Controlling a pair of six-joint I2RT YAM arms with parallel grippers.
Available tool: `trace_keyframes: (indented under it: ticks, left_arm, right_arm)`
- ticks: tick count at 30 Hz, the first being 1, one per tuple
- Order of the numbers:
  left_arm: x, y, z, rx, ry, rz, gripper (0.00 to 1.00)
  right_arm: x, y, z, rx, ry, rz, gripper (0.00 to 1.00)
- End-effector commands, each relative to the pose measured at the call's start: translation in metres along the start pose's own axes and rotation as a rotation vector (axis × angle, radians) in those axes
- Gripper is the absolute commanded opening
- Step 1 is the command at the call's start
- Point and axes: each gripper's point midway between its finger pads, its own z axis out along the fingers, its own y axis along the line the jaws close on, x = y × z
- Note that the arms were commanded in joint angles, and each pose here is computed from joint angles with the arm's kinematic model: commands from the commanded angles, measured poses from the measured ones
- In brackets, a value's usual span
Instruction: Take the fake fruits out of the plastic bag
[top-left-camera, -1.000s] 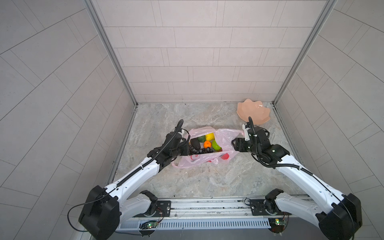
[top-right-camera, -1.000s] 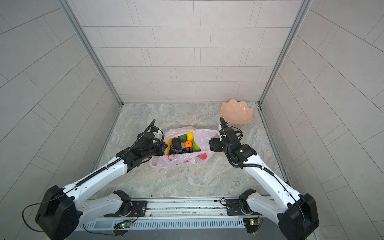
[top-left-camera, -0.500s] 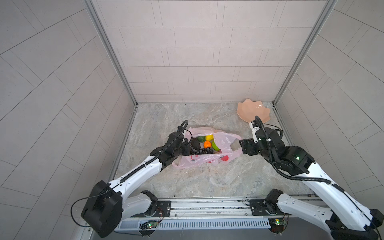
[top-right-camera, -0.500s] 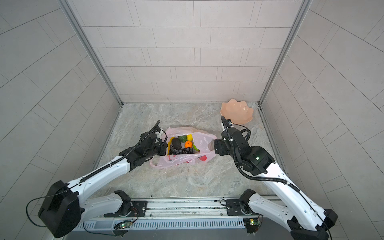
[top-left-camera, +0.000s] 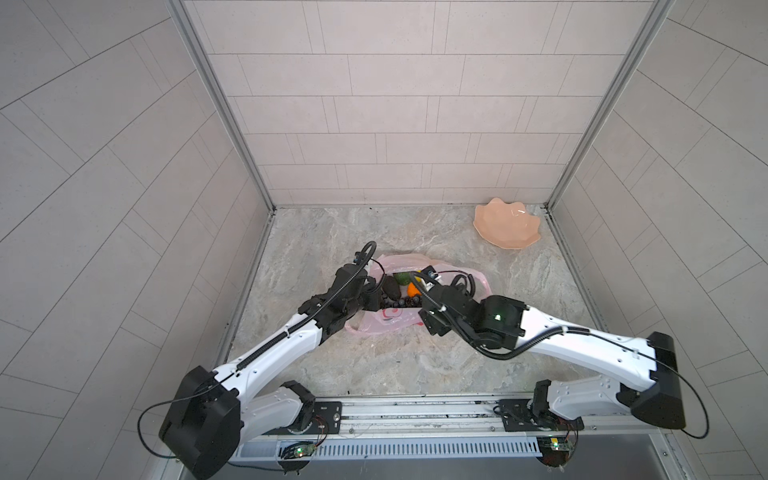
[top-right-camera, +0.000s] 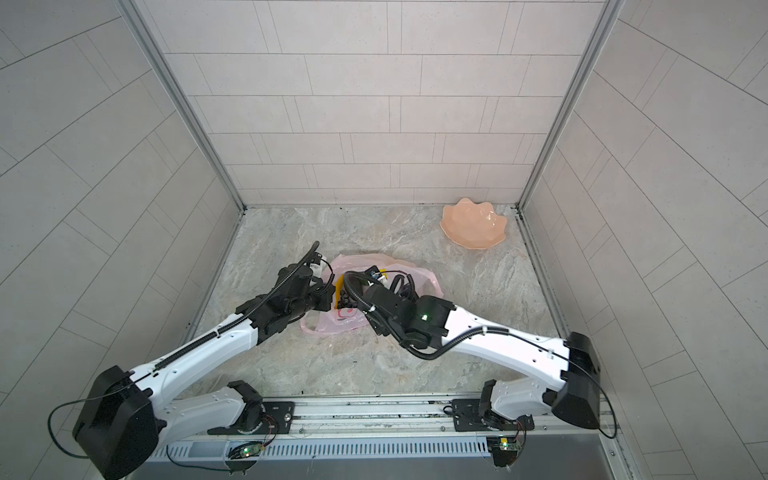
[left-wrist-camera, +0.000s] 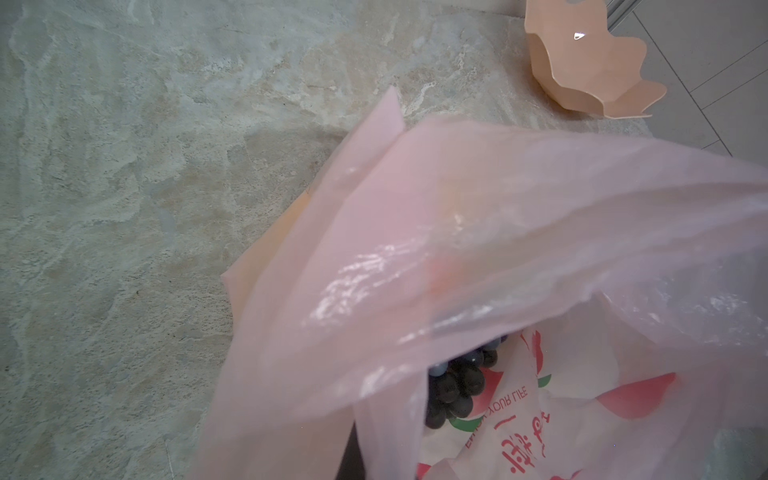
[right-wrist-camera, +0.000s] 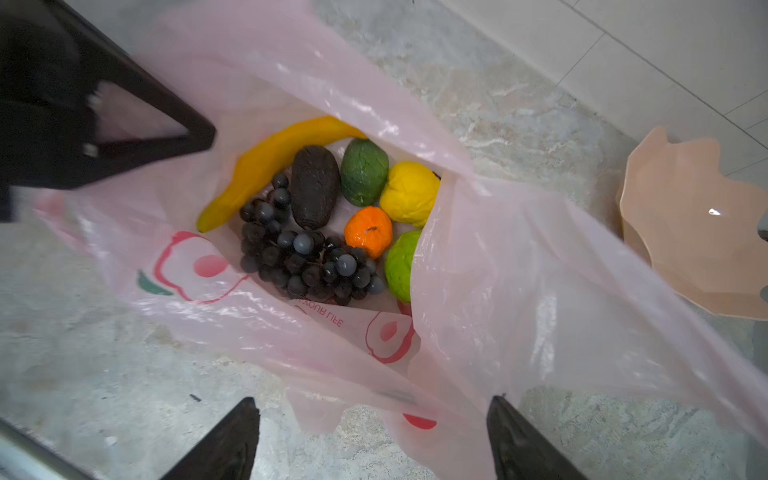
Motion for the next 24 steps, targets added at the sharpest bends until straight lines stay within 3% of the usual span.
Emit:
trace_keyframes:
  ticks: [1,7,14,17,20,24]
  left_arm:
    - [-0.004,0.003,-0.009,-0.014,-0.049,0.017,0.00]
    - [-0.004,0.009,-0.013,-0.038,-0.077,0.014,0.00]
    - [-0.002,0.012,-0.012,-0.054,-0.070,0.014,0.00]
    - [-0.003,0.017,-0.016,-0.077,-0.087,0.006,0.00]
    - [-0.006,0.020,-0.022,-0.086,-0.127,-0.010,0.00]
    - [-0.007,0.026,-0.024,-0.112,-0.140,-0.013,0.00]
  right_arm:
    - [-0.014,-0.026,0.019,0.105,-0.002,0.064,0.88]
    - [-0.009,-0.055,0.063,0.316,0.067,0.033,0.89]
    - [0.000,-0.070,0.092,0.384,0.128,0.016,0.82]
    - [0.002,-0.076,0.098,0.408,0.145,0.000,0.68]
    - [-0.001,-0.080,0.098,0.401,0.137,0.005,0.43]
    - [-0.014,-0.058,0.088,0.205,0.111,-0.006,0.10]
